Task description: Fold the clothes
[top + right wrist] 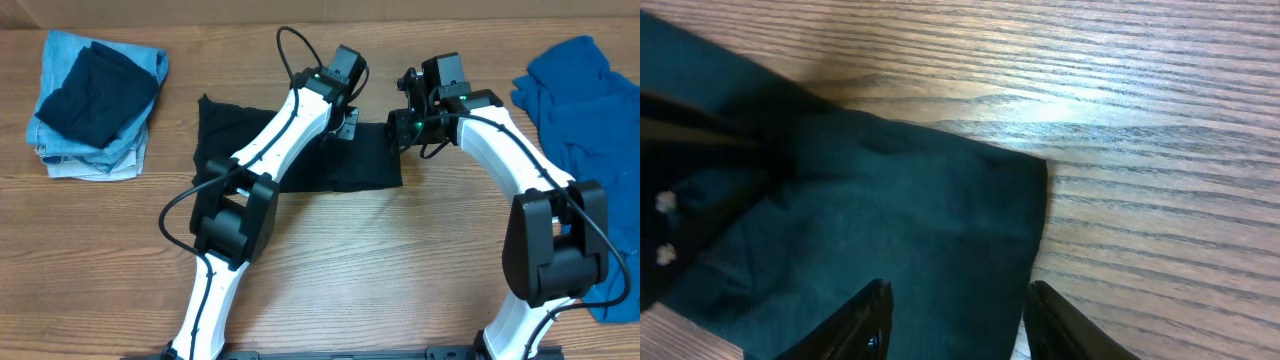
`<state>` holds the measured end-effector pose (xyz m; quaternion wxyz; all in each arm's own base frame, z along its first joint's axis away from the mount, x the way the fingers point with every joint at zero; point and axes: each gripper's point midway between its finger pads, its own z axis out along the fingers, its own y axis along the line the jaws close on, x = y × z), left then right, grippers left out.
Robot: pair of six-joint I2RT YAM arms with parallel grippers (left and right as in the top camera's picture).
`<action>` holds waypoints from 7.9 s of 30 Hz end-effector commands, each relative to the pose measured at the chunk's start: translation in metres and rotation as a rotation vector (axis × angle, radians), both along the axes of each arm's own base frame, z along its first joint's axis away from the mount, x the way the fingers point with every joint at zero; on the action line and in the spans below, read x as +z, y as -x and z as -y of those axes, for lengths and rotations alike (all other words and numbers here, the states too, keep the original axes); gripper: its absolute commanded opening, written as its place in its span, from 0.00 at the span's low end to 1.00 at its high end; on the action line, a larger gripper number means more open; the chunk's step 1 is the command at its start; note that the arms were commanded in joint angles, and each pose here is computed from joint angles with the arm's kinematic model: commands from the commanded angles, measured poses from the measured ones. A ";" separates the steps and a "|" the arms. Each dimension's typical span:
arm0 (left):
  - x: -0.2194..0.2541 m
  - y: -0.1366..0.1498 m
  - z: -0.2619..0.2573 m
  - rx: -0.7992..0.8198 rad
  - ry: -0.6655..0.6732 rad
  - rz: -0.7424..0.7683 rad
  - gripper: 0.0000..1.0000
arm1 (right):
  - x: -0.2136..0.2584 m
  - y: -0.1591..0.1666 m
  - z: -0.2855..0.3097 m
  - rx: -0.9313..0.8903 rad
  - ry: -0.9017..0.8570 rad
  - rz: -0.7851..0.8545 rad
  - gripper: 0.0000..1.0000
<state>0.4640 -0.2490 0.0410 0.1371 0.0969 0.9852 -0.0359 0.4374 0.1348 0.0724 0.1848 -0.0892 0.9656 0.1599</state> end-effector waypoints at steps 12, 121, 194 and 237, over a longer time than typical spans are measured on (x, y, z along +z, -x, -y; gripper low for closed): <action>0.084 -0.037 -0.122 0.234 0.028 -0.014 0.53 | -0.032 0.012 0.010 -0.008 0.073 -0.086 0.66; 0.066 -0.017 -0.013 0.058 0.249 -0.011 0.04 | 0.089 -0.028 -0.082 0.097 -0.036 0.012 0.04; 0.056 -0.004 -0.069 -0.007 -0.039 -0.025 0.04 | 0.094 -0.042 0.036 -0.203 0.055 -0.075 0.94; -0.041 0.073 -0.093 0.052 -0.096 -0.321 0.04 | 0.086 -0.039 0.087 -0.308 0.188 -0.094 1.00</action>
